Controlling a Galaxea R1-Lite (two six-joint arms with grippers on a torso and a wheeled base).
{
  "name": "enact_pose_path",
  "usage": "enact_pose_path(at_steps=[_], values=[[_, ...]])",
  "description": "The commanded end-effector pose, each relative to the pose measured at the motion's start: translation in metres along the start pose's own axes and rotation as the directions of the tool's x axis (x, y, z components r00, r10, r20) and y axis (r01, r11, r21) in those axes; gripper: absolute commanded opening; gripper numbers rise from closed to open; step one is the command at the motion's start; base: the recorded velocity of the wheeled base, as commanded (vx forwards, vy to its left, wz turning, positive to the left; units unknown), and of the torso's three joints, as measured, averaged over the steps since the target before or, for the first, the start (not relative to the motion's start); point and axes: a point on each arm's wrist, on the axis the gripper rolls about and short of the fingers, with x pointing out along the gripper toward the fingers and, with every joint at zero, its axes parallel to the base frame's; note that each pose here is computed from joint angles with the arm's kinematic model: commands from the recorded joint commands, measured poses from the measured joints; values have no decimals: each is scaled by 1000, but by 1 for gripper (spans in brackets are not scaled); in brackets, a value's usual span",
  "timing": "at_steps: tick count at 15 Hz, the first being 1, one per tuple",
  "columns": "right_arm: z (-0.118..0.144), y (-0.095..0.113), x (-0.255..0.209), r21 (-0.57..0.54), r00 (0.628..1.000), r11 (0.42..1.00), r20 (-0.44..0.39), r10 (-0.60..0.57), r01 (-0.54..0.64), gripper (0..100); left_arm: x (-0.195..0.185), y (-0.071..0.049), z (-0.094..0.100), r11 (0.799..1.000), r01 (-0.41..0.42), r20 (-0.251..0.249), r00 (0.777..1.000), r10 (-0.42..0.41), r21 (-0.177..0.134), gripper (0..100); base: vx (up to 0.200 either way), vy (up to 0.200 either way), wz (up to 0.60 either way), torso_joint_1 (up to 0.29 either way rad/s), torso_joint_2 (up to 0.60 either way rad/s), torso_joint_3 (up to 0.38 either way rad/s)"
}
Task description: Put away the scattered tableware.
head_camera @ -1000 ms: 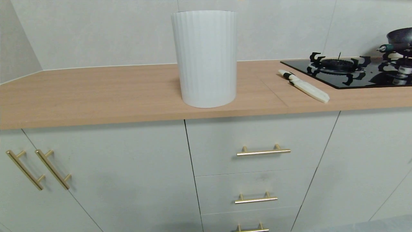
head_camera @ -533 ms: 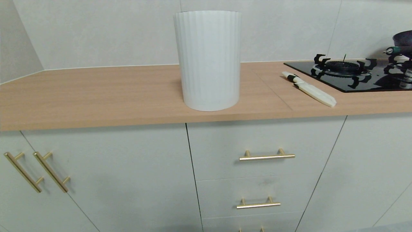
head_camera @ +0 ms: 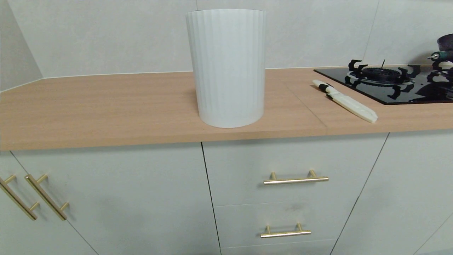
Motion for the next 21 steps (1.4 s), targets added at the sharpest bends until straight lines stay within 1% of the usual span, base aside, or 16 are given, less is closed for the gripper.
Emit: enact_pose_path(at_steps=[1, 4, 8, 14, 21], values=[[0, 0, 0, 0, 1000, 1000, -1, -1, 1, 100, 0, 0, 0, 1000, 0, 0, 1000, 0, 0, 100, 0, 0, 0, 0, 0, 0], [0, 0, 0, 0, 1000, 1000, -1, 1, -1, 100, 0, 0, 0, 1000, 0, 0, 1000, 0, 0, 100, 0, 0, 0, 0, 0, 0], [0, 0, 0, 0, 1000, 1000, -1, -1, 1, 100, 0, 0, 0, 1000, 0, 0, 1000, 0, 0, 100, 0, 0, 0, 63, -207, -247], [0, 0, 0, -3, 1000, 1000, -1, 1, -1, 100, 0, 0, 0, 1000, 0, -1, 1000, 0, 0, 100, 0, 0, 0, 137, -506, -308], [0, 0, 0, -3, 1000, 1000, -1, 1, -1, 100, 0, 0, 0, 1000, 0, -1, 1000, 0, 0, 100, 0, 0, 0, 184, -478, -295]])
